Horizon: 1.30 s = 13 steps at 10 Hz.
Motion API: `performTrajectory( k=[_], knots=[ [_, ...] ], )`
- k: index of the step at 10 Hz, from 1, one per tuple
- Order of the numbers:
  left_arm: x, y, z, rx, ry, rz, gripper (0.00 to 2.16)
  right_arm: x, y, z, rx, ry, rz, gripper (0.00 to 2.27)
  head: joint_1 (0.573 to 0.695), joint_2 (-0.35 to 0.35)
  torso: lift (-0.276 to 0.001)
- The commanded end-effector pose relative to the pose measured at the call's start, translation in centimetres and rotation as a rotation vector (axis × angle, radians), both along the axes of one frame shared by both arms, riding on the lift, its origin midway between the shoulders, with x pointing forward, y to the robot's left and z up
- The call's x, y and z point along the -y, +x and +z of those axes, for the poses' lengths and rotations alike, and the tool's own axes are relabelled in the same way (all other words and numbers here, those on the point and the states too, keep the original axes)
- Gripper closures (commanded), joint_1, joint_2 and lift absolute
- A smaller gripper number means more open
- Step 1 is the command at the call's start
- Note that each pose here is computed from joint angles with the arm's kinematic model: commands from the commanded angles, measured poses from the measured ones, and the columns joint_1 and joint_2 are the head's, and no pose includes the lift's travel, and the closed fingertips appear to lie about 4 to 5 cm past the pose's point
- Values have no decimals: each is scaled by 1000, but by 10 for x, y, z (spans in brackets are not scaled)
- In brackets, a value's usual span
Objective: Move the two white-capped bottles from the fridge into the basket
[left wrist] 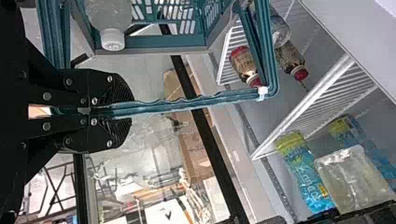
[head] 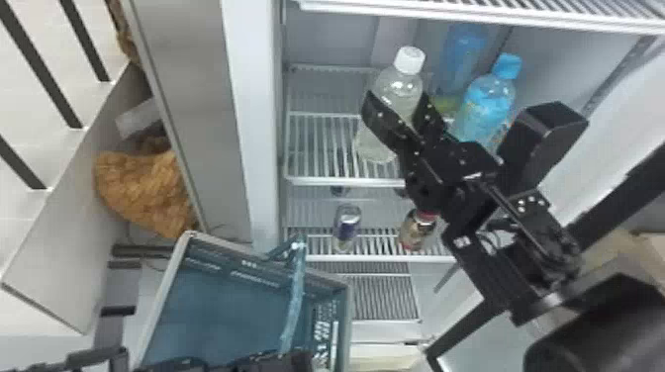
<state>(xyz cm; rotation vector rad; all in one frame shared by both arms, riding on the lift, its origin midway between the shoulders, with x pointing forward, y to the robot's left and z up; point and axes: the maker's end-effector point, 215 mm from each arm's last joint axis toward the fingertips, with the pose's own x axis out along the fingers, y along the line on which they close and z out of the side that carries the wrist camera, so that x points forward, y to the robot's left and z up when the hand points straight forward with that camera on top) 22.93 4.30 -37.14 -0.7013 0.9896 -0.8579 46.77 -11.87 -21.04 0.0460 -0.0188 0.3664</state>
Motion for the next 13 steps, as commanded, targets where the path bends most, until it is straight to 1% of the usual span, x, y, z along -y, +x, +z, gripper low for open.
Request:
performTrajectory(
  k=[1,5,7,9,10,12,13],
  knots=[
    [0,0,0,0,-1,0,1213,3,-10,-1,-17,-9,0,897,695,-125,0],
    [0,0,-1,0,3,-1,1214,11,-42,2,-57,-15,-11,897,695,-143,0],
    [0,0,-1,0,3,-1,1213,26,-56,1,-99,-37,-43,897,695,-158,0],
    [1,-1,-1,-2,2,-5,1214,37,-69,-8,-156,-43,-67,897,695,-180,0],
    [1,-1,-1,-2,2,-5,1214,40,-80,-16,-202,-47,-68,897,695,-197,0],
    [2,-2,-1,-1,5,-12,1214,33,-106,-35,-309,-62,-34,897,695,-220,0],
    [3,-2,0,0,5,-18,1214,32,-117,-44,-353,-71,-24,897,695,-221,0]
  ],
)
